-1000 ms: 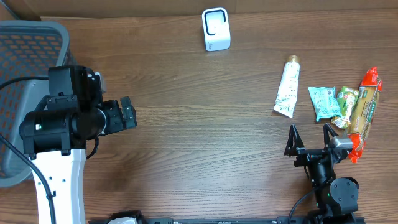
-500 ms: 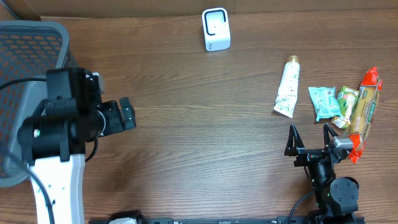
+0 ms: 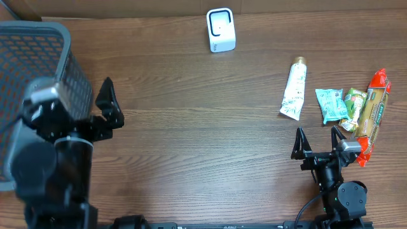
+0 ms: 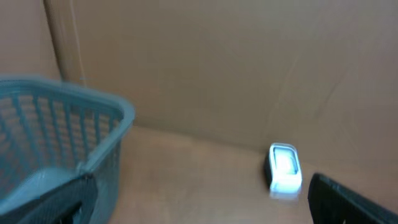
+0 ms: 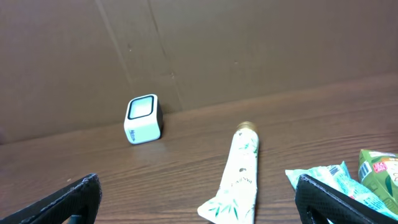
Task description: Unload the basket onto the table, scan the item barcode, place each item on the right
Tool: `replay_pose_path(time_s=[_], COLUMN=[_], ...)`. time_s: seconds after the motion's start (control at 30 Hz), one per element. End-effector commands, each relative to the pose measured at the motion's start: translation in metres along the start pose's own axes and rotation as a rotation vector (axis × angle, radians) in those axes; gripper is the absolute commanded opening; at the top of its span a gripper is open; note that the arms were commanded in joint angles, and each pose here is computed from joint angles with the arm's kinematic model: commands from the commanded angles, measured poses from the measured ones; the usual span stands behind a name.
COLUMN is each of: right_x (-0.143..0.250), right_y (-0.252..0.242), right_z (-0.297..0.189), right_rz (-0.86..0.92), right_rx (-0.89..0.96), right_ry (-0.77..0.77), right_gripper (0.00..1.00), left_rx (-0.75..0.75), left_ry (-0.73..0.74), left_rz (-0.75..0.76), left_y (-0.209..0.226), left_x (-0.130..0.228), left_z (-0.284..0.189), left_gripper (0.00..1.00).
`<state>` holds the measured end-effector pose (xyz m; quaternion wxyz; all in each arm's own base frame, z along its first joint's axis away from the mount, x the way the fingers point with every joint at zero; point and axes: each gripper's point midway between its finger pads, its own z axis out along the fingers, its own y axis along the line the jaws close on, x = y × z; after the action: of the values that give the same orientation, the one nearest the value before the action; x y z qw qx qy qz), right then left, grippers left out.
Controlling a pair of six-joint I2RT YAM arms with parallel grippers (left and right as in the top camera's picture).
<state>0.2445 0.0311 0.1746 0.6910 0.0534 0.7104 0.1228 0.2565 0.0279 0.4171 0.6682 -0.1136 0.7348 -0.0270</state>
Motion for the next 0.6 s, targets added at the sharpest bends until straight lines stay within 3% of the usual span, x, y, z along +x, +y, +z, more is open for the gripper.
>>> replay_pose_path(time_s=[0.0,0.23,0.57], right_x=[0.001,0.001,0.001], right_y=[0.0,0.0,0.0], right_z=[0.0,0.0,0.0], right_rz=[-0.008,-0.008,-0.008], right_rx=[0.001,0.001,0.001], right_ry=[-0.007,-0.007,-0.007], right_gripper=[1.0,1.0,1.0], left_rx=[0.006,0.076,0.096], left_ry=[-0.089,-0.3,-0.399], left_rz=[-0.025,-0.03,-0.034], left_y=[0.005,0.005,0.02], left_x=[0.015,0.046,0.121], left_z=[-0.005,-0.014,-0.011], left_gripper=[1.0,1.0,1.0])
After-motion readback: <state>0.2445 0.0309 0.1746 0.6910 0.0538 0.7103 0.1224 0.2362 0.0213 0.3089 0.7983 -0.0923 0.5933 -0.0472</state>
